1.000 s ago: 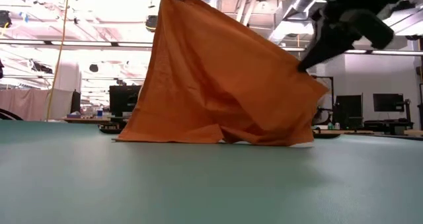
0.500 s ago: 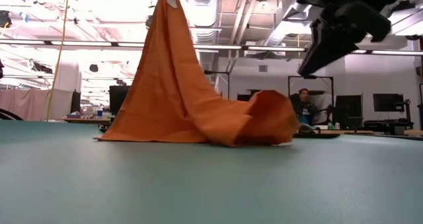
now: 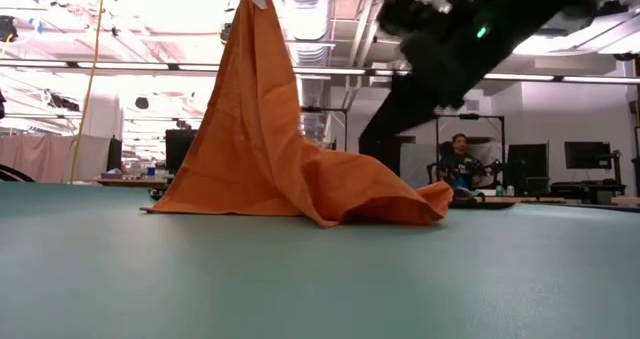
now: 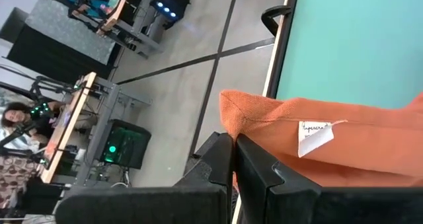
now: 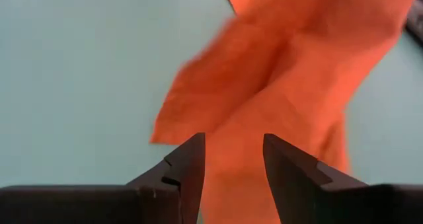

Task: Roll towel
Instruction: Fold the orange towel

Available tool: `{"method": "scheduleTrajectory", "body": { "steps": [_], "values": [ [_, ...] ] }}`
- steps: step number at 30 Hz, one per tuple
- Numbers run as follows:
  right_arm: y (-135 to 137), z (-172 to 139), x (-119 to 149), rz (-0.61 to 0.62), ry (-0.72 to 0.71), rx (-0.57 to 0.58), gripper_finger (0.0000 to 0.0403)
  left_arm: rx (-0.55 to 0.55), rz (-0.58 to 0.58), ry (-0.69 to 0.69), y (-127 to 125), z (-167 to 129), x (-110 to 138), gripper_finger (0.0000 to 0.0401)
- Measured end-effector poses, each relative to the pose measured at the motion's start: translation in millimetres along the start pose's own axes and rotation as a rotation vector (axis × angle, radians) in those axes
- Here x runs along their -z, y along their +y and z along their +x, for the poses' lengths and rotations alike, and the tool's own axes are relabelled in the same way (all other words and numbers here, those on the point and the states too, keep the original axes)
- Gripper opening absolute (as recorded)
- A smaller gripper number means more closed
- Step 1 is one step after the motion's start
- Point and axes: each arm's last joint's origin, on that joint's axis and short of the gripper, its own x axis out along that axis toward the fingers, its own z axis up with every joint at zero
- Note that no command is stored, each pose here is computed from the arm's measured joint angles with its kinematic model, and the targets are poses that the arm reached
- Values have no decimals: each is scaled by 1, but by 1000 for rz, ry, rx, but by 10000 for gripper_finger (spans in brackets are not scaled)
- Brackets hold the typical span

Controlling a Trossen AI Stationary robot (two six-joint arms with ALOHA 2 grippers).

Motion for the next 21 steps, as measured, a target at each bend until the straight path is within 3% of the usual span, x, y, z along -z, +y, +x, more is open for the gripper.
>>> {"method": "scheduleTrajectory", "body": {
  "steps": [5, 10, 18, 21],
  "values": [
    [23, 22, 3, 97, -70, -37, 171, 9, -1, -5, 0, 0, 0, 0],
    [51, 42, 12, 31, -81, -26, 169, 12, -18, -8, 0, 0, 0, 0],
    [80, 68, 20, -123, -79, 215, 168, 33, -45, -18, -1, 0, -1, 0],
    [86, 77, 21, -149, -57, 239, 168, 36, -49, -19, -1, 0, -1, 0]
  ]
}}
